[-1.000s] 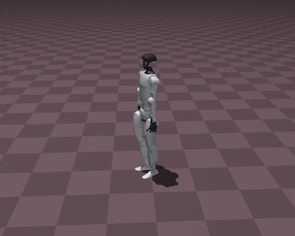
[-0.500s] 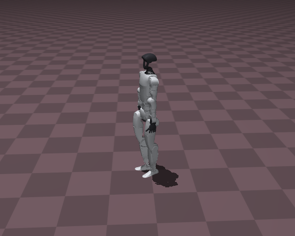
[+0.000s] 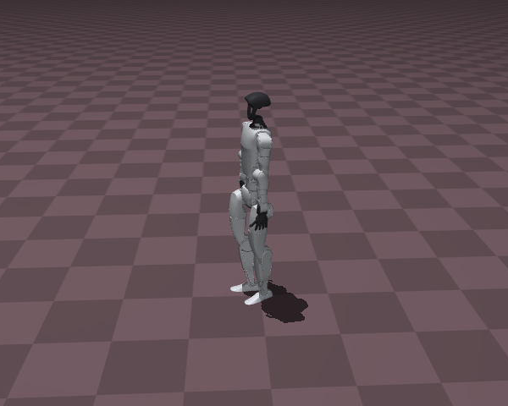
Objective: In place motions
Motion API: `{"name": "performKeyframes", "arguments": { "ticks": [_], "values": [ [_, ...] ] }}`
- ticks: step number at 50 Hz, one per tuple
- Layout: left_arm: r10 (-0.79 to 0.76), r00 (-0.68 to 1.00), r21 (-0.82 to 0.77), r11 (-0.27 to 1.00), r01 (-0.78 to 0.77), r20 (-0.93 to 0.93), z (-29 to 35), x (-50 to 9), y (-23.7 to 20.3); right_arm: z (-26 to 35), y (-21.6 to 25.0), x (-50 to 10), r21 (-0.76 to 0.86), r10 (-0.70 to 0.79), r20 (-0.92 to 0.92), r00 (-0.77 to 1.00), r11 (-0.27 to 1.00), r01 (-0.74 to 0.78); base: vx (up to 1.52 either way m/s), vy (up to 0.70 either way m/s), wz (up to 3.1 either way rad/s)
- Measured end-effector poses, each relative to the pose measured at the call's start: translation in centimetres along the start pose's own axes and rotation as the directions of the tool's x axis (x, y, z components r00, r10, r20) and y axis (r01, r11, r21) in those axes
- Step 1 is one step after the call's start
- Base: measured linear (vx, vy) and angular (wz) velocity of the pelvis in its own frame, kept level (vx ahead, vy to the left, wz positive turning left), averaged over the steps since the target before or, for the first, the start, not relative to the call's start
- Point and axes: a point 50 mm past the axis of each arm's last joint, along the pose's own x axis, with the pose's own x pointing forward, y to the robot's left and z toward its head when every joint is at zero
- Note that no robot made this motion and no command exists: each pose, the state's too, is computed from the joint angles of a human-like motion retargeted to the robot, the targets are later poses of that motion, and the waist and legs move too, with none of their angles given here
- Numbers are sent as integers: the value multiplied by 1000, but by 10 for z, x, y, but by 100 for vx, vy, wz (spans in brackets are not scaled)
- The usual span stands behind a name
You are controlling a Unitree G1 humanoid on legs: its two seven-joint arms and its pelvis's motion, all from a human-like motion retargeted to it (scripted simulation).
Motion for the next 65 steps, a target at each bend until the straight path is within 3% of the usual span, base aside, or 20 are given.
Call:
{"name": "performKeyframes", "arguments": {
  "ticks": [38,65],
  "values": [
    [37,997,-36,999,-40,-68,-32,-4,20,17,-10,-3,-96,-49,26,998,994,51,0,0,-13],
    [27,1000,-12,1000,-27,12,-2,-3,15,19,-9,-3,-101,-49,32,998,994,52,0,0,-2]
  ]
}}
